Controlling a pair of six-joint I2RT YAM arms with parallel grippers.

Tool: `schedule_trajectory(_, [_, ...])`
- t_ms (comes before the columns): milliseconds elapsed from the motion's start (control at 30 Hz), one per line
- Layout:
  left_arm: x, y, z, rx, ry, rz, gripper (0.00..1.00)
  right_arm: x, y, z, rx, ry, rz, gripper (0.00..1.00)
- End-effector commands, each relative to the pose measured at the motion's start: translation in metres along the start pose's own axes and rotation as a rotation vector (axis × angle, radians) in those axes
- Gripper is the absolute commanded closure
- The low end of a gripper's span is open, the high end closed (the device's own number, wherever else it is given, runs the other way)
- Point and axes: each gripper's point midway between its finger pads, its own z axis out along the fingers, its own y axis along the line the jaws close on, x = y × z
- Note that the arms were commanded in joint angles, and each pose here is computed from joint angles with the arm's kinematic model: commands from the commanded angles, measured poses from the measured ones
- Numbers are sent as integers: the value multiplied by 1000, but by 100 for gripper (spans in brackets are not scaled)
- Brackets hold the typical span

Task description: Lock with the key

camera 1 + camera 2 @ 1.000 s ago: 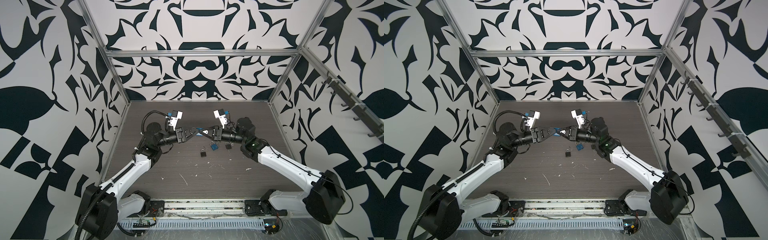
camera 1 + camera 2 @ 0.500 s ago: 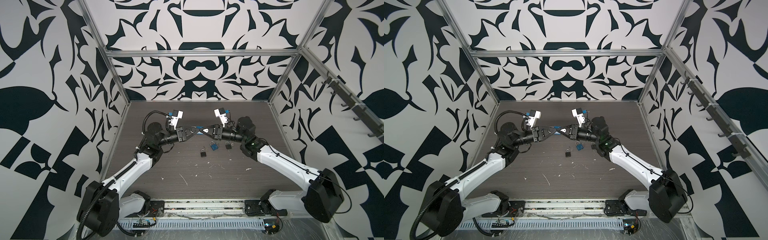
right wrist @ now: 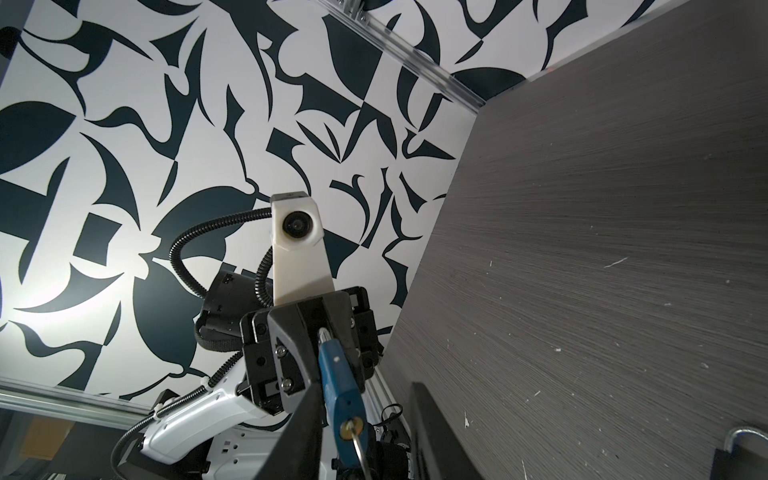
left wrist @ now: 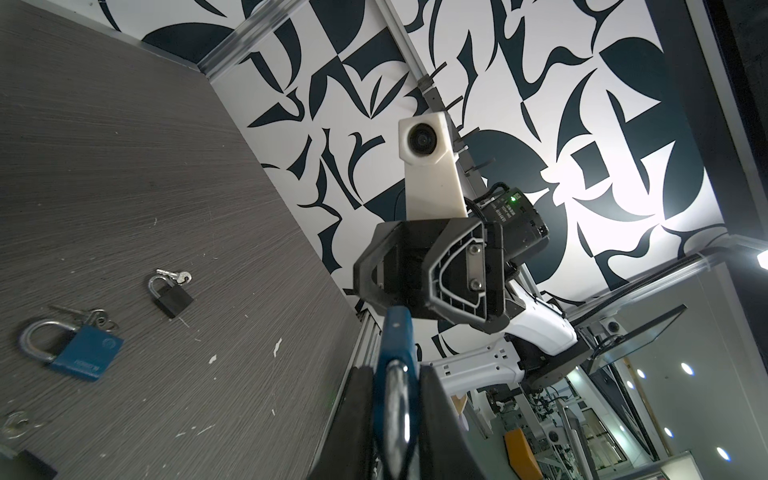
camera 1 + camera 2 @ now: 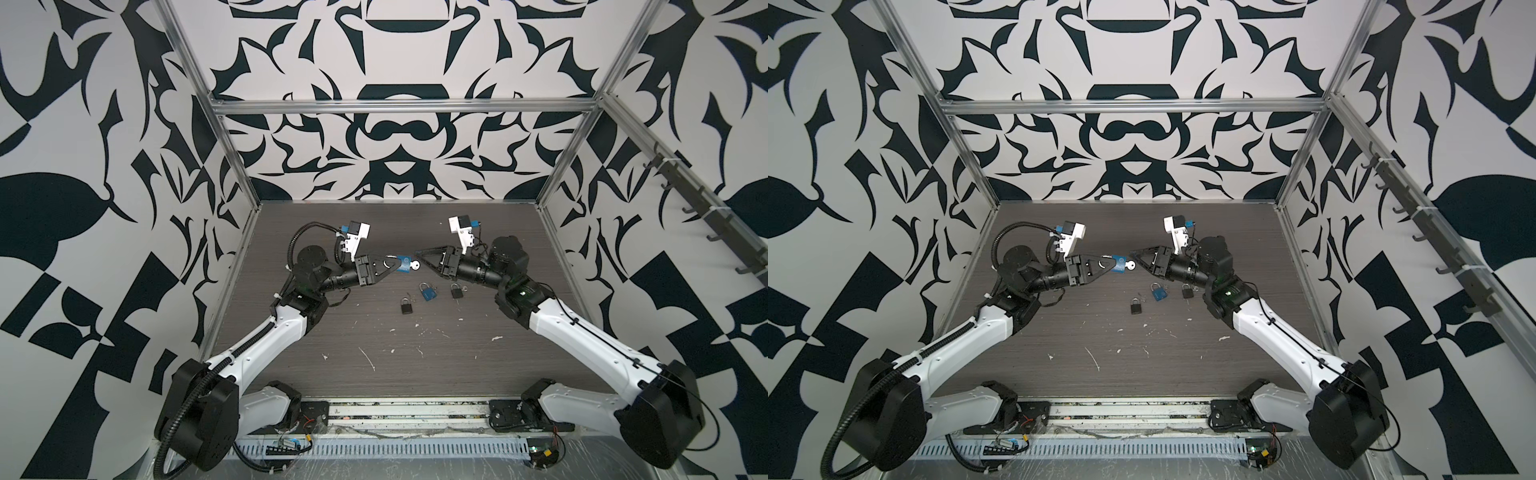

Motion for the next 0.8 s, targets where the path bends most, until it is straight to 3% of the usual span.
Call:
schedule_trajectory(0, [-3,-19,-3,45,-13,72,100,-1,9,-5,-17,-14,-30,63])
schedule_trajectory(767, [-4,-15,-3,33,-23,62,100,15,16,2,-82,66,-12,73])
